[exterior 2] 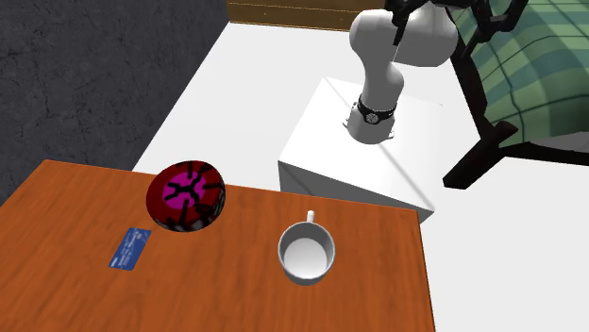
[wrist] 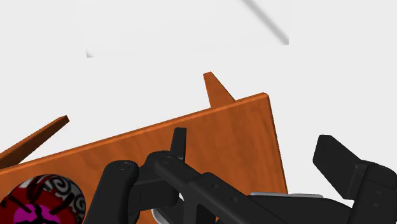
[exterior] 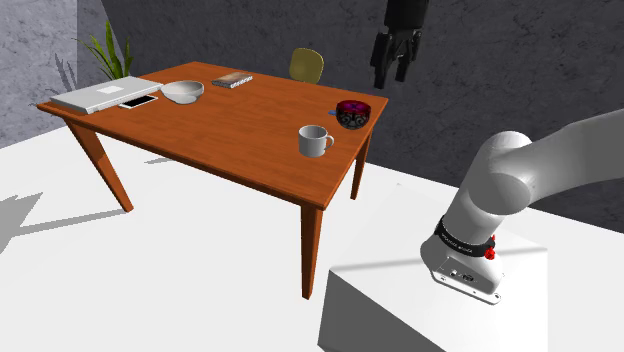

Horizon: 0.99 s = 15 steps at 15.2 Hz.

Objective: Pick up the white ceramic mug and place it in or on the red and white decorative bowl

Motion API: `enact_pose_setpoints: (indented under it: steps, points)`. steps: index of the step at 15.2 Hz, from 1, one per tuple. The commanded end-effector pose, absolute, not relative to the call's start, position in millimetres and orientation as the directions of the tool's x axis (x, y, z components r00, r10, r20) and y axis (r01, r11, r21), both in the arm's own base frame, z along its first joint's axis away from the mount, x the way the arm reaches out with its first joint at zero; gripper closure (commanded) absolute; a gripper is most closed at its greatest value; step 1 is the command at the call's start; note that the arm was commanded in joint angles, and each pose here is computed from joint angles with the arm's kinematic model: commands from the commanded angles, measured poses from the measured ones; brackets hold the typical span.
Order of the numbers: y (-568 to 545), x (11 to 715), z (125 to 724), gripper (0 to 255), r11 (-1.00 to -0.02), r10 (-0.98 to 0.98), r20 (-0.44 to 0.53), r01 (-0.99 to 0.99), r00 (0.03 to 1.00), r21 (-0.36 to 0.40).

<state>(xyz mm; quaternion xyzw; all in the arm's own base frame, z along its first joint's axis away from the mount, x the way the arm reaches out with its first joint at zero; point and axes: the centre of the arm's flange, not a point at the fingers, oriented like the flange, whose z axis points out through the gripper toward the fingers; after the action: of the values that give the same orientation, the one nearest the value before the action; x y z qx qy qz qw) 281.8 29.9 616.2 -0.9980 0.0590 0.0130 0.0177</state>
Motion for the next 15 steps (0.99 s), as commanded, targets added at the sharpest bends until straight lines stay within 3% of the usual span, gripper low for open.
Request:
enact_pose_setpoints:
  steps: [1, 15]
  points:
    - [29.9, 281.8, 616.2, 0, -0.992, -0.117, -0.028, -0.118, 0.993, -0.034]
    - [20.5, 423.6, 495.1, 0, -0.996, -0.091, -0.043, -0.091, 0.995, 0.01]
